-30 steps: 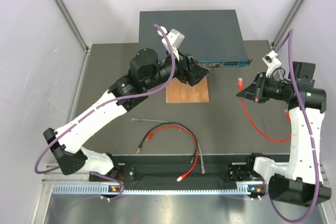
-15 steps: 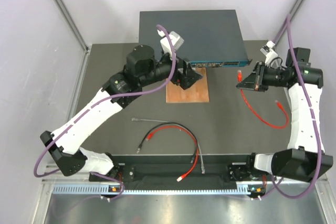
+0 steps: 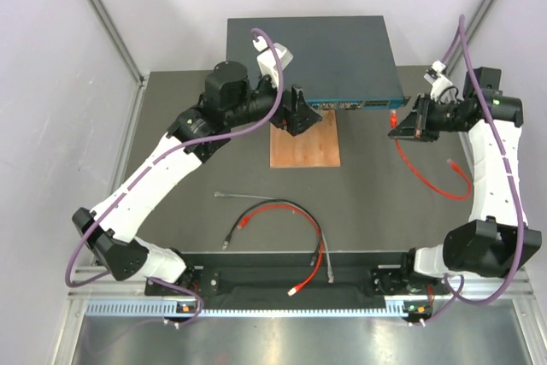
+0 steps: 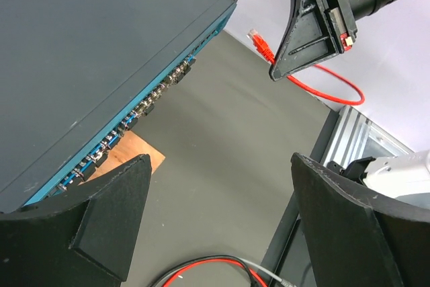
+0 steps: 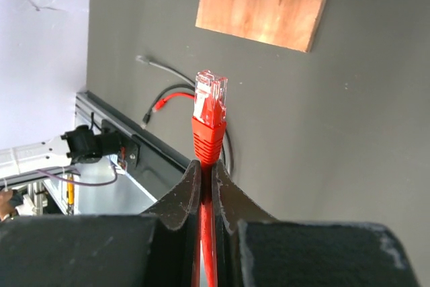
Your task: Insert the plug into the switch port
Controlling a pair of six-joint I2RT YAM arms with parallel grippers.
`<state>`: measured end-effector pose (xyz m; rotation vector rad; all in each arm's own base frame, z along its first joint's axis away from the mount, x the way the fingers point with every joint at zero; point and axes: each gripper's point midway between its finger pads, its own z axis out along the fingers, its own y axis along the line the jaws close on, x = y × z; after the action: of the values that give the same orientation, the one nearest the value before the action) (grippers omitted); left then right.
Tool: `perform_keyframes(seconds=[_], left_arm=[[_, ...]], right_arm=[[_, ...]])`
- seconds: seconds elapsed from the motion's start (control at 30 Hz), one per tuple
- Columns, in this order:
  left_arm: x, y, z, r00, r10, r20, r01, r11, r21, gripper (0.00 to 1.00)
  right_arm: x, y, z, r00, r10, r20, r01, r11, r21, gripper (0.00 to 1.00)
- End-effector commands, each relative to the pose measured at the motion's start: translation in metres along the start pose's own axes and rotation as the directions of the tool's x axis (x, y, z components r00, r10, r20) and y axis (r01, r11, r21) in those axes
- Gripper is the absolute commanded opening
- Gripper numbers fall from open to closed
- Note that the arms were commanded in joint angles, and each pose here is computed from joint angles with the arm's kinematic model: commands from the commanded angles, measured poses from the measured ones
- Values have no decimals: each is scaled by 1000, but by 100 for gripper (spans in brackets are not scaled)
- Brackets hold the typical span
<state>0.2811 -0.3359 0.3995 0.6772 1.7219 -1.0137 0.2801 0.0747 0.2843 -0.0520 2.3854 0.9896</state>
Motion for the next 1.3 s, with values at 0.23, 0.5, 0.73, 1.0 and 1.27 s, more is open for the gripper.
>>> perform_keyframes(seconds=[0.23, 0.5, 0.73, 1.0, 1.27], left_arm=[[-19, -2, 1, 999, 1, 42, -3, 999, 36, 89], [-21, -17, 2, 988, -146, 41, 138, 977, 161, 88], [-18, -49, 15, 935, -353, -9, 338, 886, 319, 78], [-3, -67, 36, 913, -403, -66, 402, 859, 317, 75], [11, -78, 48, 907, -410, -96, 418, 852, 316, 61]], right_arm=[[-16, 0, 6, 999, -45, 6, 45, 999, 21, 0], [6, 31, 2, 978, -207, -7, 205, 974, -93, 0], [35, 86, -1, 891, -453, 41, 452, 871, -194, 0], [50, 130, -3, 810, -579, 97, 583, 777, -238, 0], [49, 140, -2, 774, -623, 117, 630, 735, -251, 0]])
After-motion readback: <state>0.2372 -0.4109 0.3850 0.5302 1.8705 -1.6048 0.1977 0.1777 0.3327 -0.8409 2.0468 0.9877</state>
